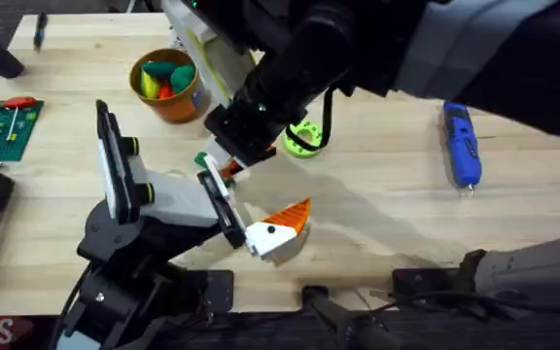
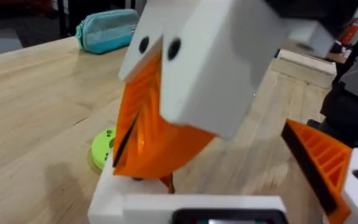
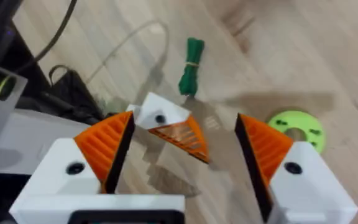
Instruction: Pick up the gripper from the table and insert it into the empty holder that is missing its gripper. Then pick up a screw, insert it into the mounting hole, and use the screwdriver to tighten it. Finally, clean up the table by picking up the vegetable and placing it into the bucket.
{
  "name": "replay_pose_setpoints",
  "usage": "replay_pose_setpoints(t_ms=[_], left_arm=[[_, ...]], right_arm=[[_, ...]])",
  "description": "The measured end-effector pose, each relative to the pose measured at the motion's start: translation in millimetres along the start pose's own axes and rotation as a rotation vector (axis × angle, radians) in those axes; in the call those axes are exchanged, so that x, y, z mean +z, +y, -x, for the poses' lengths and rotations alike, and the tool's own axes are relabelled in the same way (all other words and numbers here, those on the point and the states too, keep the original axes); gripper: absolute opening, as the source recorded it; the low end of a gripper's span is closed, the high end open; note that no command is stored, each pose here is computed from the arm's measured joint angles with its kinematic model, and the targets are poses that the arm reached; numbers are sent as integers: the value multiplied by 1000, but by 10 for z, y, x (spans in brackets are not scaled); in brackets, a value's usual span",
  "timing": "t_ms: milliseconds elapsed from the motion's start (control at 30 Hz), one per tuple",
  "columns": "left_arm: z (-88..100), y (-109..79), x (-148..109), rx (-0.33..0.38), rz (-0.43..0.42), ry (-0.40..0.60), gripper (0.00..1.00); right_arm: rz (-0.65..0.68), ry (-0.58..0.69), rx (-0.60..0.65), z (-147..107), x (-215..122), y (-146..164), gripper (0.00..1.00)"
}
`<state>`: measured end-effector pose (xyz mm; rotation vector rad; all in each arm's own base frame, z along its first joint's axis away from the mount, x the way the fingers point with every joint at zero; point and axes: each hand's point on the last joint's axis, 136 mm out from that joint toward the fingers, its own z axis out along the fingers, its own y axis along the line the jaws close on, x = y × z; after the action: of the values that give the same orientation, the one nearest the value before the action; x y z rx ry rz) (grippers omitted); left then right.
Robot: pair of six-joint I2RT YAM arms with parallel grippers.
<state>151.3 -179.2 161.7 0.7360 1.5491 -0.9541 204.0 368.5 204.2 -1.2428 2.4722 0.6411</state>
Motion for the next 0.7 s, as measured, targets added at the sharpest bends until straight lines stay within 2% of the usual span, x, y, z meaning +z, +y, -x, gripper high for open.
replay_pose_setpoints(t_ms=[400, 467, 500, 633, 667, 700], left_arm=[[1, 0, 0, 1, 0, 0, 987], [6, 1, 0, 6, 1, -2, 987], [6, 0, 0, 6, 1, -2, 987], [10, 13, -1, 11, 8, -4, 986], [10, 14, -1, 13, 8, -4, 986], [10, 13, -1, 15, 8, -4, 986]], right_arm=[[0, -2, 0, 4, -1, 2, 24], [0, 1, 4, -4, 0, 2, 175], [4, 3, 7, -7, 0, 8, 292], [-36, -8, 21, 9, -46, -120, 849], [-43, -10, 29, 14, -64, -166, 946], [-43, -16, 35, 26, -84, -189, 982]])
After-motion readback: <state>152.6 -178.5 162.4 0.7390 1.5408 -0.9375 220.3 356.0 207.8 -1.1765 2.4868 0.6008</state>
